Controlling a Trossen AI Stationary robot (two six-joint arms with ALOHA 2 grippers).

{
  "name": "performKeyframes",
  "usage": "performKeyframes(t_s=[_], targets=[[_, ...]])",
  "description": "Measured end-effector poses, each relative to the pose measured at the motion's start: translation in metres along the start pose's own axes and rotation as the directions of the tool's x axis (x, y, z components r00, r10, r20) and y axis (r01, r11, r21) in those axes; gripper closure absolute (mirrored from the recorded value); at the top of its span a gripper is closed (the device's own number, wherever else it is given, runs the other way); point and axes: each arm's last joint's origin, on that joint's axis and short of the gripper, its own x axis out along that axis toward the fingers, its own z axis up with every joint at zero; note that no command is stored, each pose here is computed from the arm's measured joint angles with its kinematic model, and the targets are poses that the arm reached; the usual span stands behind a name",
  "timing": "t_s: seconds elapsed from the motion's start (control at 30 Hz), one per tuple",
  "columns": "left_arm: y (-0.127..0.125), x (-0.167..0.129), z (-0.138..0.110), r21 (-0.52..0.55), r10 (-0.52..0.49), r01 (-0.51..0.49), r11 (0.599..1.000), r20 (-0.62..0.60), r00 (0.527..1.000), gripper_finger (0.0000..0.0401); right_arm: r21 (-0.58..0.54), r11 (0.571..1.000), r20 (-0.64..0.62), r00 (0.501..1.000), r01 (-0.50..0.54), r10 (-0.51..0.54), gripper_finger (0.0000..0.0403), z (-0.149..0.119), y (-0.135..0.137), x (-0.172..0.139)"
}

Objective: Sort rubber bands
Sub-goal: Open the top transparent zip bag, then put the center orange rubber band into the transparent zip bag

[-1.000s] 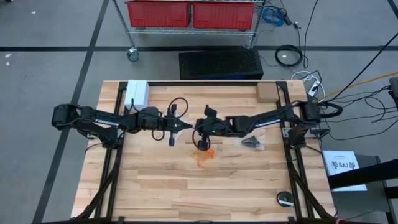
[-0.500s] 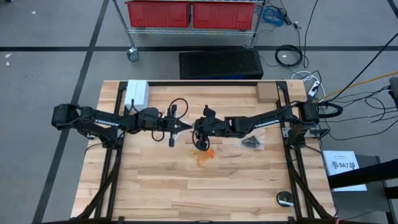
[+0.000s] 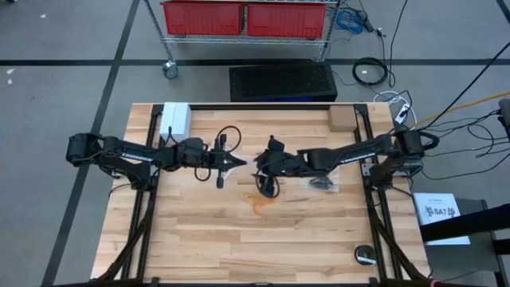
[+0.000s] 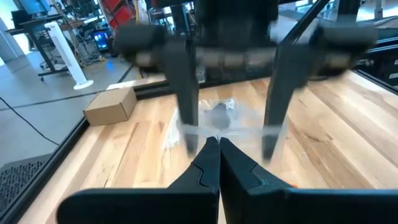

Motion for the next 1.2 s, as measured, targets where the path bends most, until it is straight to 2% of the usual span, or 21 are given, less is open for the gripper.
performKeyframes(t_s=[0.3,0.4,0.5,0.67,0.87,1.03,1.2], targets=[[0.002,0.000,-0.002,-0.004,0.006,-0.006,1.000,-0.016,1.000,0.0401,-0.005,1.000,0.068,0.998,0.018,-0.018,0.0165,0.019,-0.004,-0.062],[0.002,0.000,-0.002,-0.004,0.009,-0.009,1.000,-0.020,1.000,0.0401,-0.003,1.000,0.036,0.999,-0.007,0.007,0.0165,0.016,0.002,-0.077],[0.002,0.000,-0.003,-0.003,0.013,-0.013,1.000,-0.023,1.000,0.0401,0.010,0.999,-0.057,0.998,-0.032,0.033,0.0165,0.005,0.013,-0.080],[0.003,0.000,-0.003,0.001,0.034,-0.034,0.999,-0.029,0.999,0.0401,0.067,0.998,-0.240,0.970,-0.018,0.034,0.0165,-0.023,0.039,-0.063],[0.004,0.000,-0.003,0.014,0.070,-0.070,0.997,-0.039,0.997,0.0401,0.083,0.996,-0.380,0.925,0.037,-0.003,0.0167,-0.057,0.065,-0.020],[0.004,-0.001,-0.004,0.020,0.081,-0.080,0.997,-0.048,0.996,0.0401,0.086,0.991,-0.466,0.884,0.102,-0.051,0.0182,-0.082,0.068,0.011],[0.004,-0.001,-0.004,0.020,0.080,-0.079,0.997,-0.051,0.995,0.0401,0.093,0.989,-0.467,0.882,0.116,-0.059,0.0204,-0.085,0.065,0.021]])
